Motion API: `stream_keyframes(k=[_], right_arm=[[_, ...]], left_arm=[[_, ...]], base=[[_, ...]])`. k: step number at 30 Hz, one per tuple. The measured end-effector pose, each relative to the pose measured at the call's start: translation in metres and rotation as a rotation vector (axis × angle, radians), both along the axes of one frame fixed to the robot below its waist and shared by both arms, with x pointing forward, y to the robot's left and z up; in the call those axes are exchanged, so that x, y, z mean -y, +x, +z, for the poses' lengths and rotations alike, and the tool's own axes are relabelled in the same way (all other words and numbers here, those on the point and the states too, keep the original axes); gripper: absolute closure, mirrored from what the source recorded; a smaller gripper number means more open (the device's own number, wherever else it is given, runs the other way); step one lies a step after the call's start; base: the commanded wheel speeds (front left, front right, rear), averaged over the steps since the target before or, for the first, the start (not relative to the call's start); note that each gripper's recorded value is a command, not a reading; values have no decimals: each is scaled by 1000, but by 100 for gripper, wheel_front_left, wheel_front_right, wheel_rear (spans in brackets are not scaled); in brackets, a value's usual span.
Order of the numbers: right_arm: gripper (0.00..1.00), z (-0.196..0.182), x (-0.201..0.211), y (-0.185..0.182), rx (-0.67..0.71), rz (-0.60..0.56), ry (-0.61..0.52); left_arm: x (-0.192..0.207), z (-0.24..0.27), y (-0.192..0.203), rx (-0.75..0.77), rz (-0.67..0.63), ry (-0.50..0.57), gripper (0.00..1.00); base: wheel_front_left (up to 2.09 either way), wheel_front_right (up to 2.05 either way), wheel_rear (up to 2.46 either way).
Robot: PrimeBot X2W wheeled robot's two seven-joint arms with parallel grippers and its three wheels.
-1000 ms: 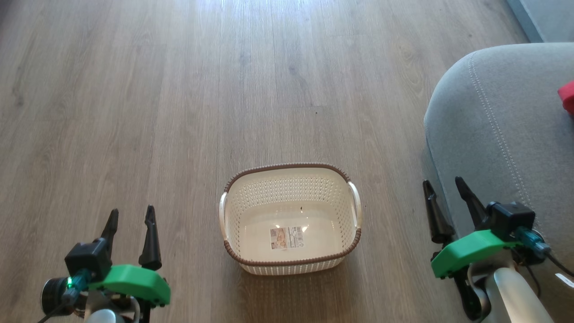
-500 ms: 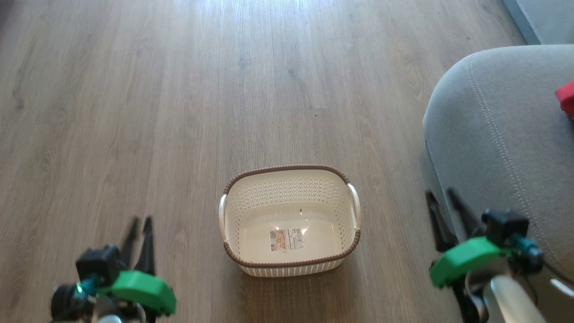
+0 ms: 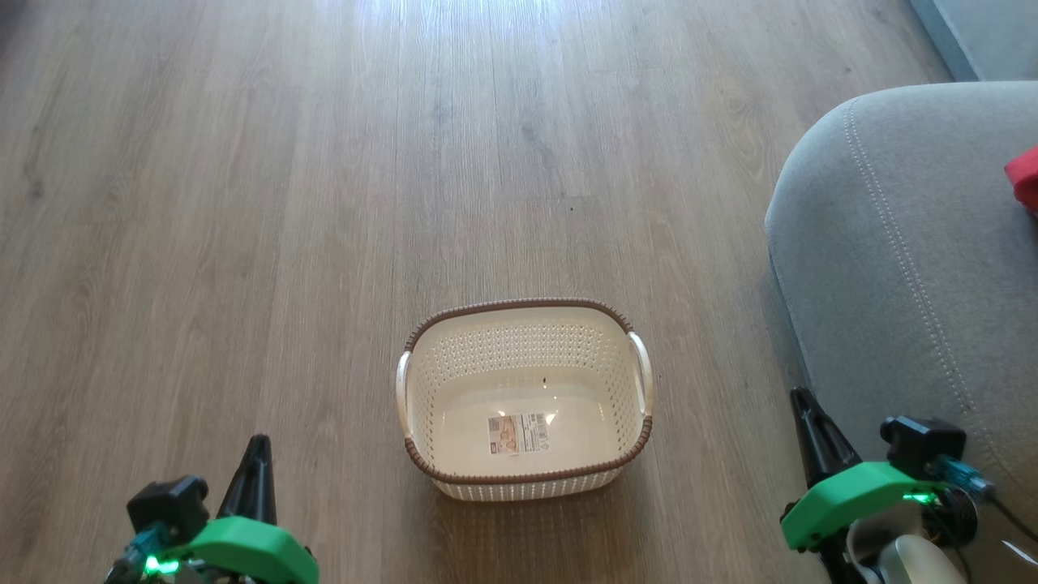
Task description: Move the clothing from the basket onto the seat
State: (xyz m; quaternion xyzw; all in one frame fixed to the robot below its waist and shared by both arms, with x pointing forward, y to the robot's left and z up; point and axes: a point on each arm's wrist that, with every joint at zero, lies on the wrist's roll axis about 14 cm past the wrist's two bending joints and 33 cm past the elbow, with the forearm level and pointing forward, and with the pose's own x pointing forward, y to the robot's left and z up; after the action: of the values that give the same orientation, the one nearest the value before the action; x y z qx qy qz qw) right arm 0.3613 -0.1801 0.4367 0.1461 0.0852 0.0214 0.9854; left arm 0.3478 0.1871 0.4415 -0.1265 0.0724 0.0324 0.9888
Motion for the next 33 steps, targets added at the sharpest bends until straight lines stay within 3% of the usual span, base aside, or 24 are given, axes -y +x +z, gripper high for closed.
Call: stream_keyframes(k=[33], right_arm=[[100,10,14,6,-14,-132,350]], left_arm=[[-3,-1,4,-27,78,-376,100]], base=[[0,0,0]])
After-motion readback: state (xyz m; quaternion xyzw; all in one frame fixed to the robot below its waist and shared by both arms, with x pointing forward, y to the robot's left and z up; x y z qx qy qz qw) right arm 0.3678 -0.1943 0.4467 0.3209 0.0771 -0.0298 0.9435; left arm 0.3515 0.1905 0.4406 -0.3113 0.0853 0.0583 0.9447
